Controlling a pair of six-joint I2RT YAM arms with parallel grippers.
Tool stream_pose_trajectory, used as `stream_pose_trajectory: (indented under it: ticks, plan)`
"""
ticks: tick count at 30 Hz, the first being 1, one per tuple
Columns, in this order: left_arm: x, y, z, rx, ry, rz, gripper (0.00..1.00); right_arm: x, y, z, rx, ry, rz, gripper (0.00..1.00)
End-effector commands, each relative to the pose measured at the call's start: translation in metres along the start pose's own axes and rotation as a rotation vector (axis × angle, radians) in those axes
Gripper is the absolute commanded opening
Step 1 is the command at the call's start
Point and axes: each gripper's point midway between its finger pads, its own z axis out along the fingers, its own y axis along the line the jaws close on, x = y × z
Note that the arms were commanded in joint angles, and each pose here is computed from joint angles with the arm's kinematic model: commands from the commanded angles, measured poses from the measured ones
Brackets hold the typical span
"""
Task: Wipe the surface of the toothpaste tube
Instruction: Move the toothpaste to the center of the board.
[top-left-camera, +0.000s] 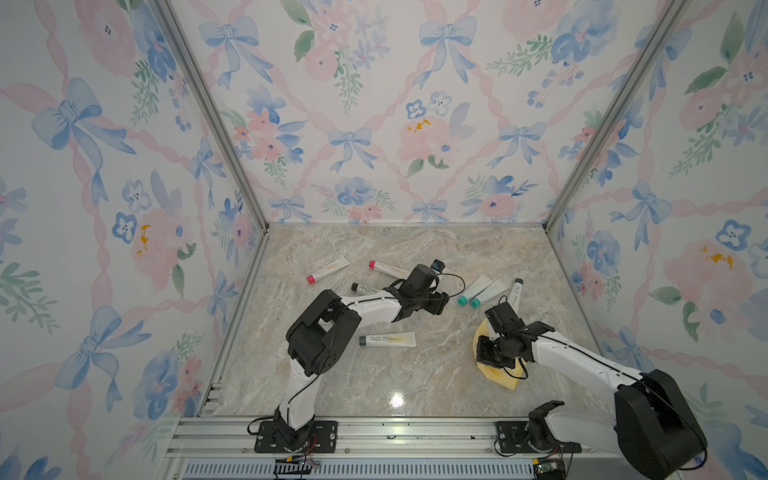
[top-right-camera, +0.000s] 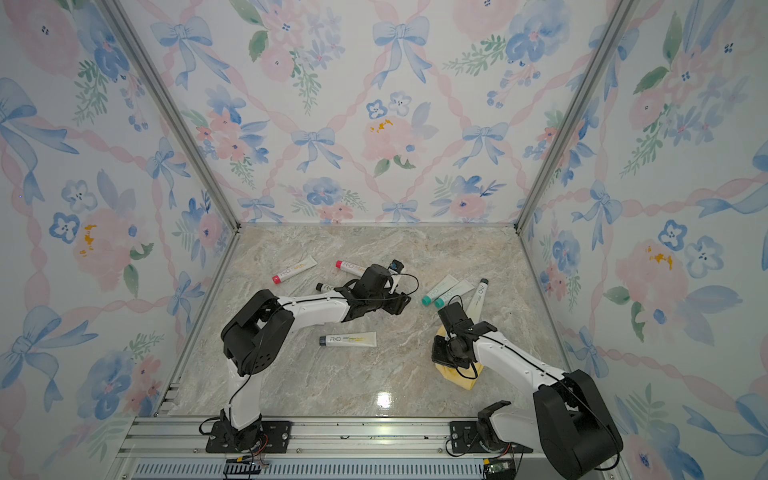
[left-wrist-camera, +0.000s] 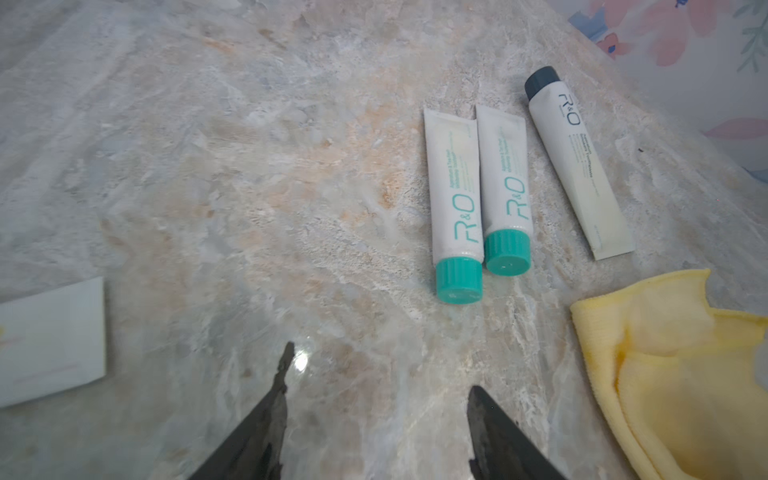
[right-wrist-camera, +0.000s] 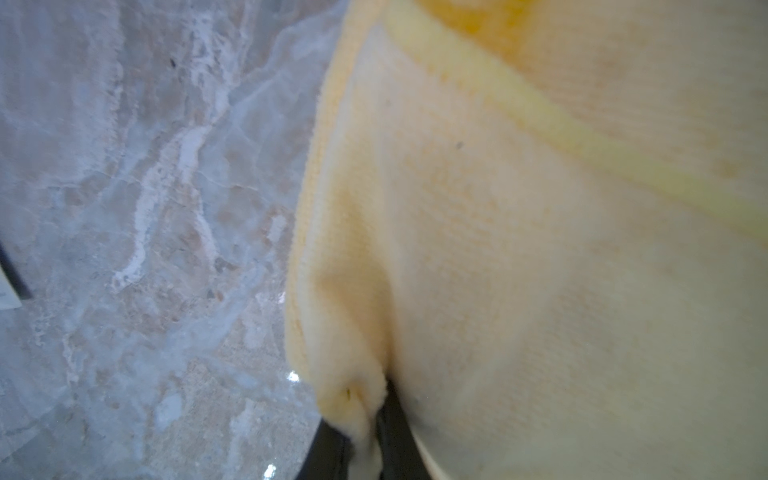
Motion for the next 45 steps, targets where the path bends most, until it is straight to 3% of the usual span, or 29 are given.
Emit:
stream_pose_trajectory:
  ticks: [1, 11, 18, 26, 35, 39, 45]
  plan:
    - [0.024, 0.028, -0.032, -0.097, 0.042, -0.058, 0.72, 0.003, 0.0, 0.002, 0.004, 0.0, -0.008, 0.14]
    - [0.125, 0.068, -0.097, -0.291, 0.212, -0.14, 0.73, -0.004, 0.009, 0.002, -0.007, 0.001, -0.018, 0.13]
    - [0.137, 0.069, -0.115, -0.325, 0.215, -0.162, 0.75, -0.008, 0.018, -0.003, -0.01, 0.0, -0.036, 0.13]
    - [0.18, 0.063, -0.123, -0.358, 0.295, -0.123, 0.84, -0.009, 0.021, -0.002, -0.016, -0.004, -0.043, 0.13]
    - [0.188, 0.06, -0.124, -0.365, 0.311, -0.115, 0.86, -0.008, 0.023, 0.0, -0.02, -0.005, -0.055, 0.13]
    - [0.191, 0.058, -0.119, -0.352, 0.335, -0.113, 0.74, -0.008, 0.023, 0.0, -0.022, -0.007, -0.057, 0.13]
    - [0.19, 0.054, -0.113, -0.338, 0.348, -0.096, 0.41, -0.007, 0.022, 0.0, -0.02, -0.008, -0.056, 0.13]
